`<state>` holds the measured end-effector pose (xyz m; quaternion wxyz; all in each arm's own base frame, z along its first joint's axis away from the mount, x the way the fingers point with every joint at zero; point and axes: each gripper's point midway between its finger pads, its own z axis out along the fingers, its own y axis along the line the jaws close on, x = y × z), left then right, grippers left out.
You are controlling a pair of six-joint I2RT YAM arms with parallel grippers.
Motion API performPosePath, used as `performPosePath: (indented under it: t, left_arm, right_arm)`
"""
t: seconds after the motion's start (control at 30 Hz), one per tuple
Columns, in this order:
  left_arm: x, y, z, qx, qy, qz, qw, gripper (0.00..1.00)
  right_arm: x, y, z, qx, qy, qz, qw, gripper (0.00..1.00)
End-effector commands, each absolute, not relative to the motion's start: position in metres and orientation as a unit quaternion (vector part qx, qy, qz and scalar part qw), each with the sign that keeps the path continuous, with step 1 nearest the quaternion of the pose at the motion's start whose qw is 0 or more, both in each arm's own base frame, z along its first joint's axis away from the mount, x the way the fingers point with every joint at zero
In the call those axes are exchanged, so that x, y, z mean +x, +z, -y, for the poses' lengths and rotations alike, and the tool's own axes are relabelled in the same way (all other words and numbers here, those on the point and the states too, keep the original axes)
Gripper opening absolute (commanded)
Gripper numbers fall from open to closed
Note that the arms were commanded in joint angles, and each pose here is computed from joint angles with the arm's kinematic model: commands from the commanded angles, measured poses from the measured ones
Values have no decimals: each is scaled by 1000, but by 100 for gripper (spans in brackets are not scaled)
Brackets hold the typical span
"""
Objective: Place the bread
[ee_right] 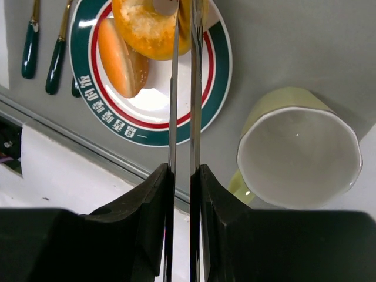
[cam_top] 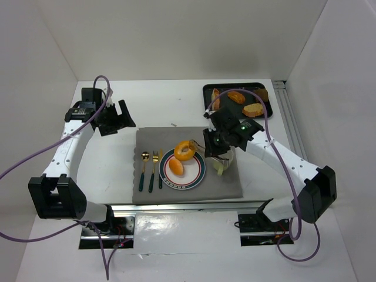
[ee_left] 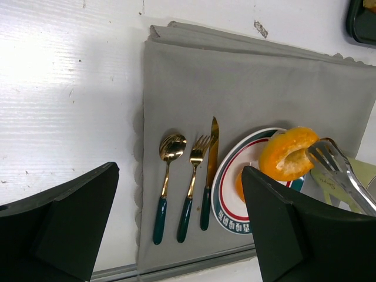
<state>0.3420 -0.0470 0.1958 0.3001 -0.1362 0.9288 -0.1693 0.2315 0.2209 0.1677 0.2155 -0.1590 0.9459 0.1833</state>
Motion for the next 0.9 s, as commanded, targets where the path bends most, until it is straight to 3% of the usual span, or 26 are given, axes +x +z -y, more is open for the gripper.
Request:
performPosePath:
  t: [0.0, 0.13, 0.17, 0.2, 0.27, 0.6, 0.87]
  left_arm:
    - [344, 216, 48, -130, -181, -919, 326, 99]
    - [344, 217, 50, -129, -185, -918, 325, 99]
    - [344, 217, 50, -129, -185, -918, 325, 99]
    - [344, 217, 50, -129, -185, -918, 325, 99]
    - [344, 217, 49, -124, -184, -919, 326, 99]
    - [343, 223, 48, -121, -179, -918, 334, 99]
    - [338, 224, 48, -126, -180, -917, 333, 99]
  right_arm:
    - [220, 170, -213, -149, 170, -950, 216, 28]
    - [214, 168, -213, -157, 161, -952, 209, 34]
    - [217, 175, -215, -157, 166, -949, 218, 39]
    - [215, 178, -217, -162, 168, -948, 217, 51]
    - [217, 185, -219, -164, 165, -946, 228, 58]
    - [256, 252, -214, -134, 152, -923, 327, 59]
    - [313, 264, -206, -89, 117, -906, 397, 59]
